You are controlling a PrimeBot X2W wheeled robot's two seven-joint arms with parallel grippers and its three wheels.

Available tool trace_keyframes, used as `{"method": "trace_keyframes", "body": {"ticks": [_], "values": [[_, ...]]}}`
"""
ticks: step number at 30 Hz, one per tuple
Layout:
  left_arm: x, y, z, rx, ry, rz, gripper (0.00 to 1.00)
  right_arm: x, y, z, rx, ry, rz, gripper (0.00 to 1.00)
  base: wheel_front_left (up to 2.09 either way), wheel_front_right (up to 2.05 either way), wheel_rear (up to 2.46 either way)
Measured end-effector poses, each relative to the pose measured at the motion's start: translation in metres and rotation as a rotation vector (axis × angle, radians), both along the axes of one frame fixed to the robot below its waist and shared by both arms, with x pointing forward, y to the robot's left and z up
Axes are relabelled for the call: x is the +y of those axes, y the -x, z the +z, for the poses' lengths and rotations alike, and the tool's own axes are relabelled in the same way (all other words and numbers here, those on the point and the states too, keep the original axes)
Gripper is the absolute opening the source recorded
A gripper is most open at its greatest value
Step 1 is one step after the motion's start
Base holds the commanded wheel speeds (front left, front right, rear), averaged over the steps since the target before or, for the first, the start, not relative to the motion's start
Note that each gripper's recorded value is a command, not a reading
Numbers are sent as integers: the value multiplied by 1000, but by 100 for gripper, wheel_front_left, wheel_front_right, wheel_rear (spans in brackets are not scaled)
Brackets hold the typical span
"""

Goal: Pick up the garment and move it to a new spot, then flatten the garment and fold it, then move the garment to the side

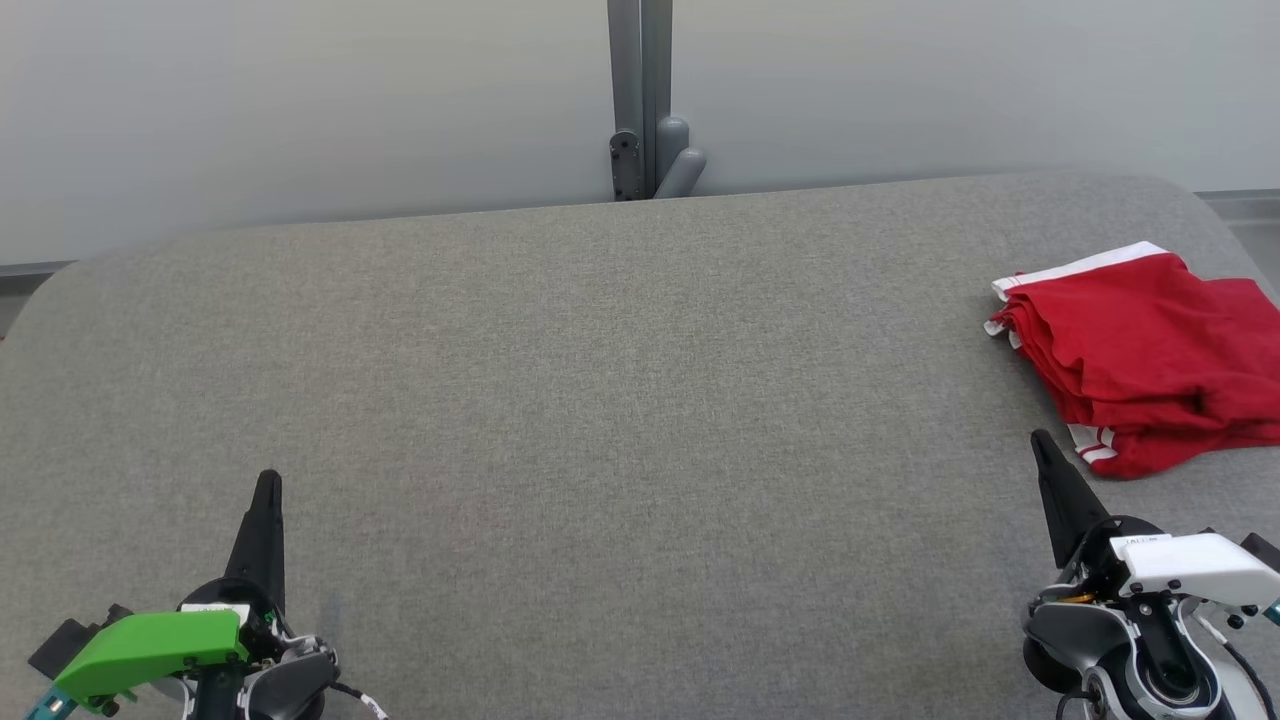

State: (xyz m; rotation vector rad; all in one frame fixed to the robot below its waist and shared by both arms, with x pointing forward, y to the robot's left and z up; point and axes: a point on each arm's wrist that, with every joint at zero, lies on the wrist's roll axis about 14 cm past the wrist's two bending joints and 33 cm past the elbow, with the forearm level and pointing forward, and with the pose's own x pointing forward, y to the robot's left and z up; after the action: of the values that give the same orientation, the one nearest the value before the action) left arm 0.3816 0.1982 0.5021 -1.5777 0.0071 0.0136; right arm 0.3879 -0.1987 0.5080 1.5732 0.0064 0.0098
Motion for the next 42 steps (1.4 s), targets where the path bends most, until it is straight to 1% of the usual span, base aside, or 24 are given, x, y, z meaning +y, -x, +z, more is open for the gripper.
{"method": "trace_keyframes", "body": {"ticks": [42], "values": [[0, 0, 0, 0, 0, 0, 0, 0, 0, 0, 0, 0, 0, 0, 0, 0, 0]]}}
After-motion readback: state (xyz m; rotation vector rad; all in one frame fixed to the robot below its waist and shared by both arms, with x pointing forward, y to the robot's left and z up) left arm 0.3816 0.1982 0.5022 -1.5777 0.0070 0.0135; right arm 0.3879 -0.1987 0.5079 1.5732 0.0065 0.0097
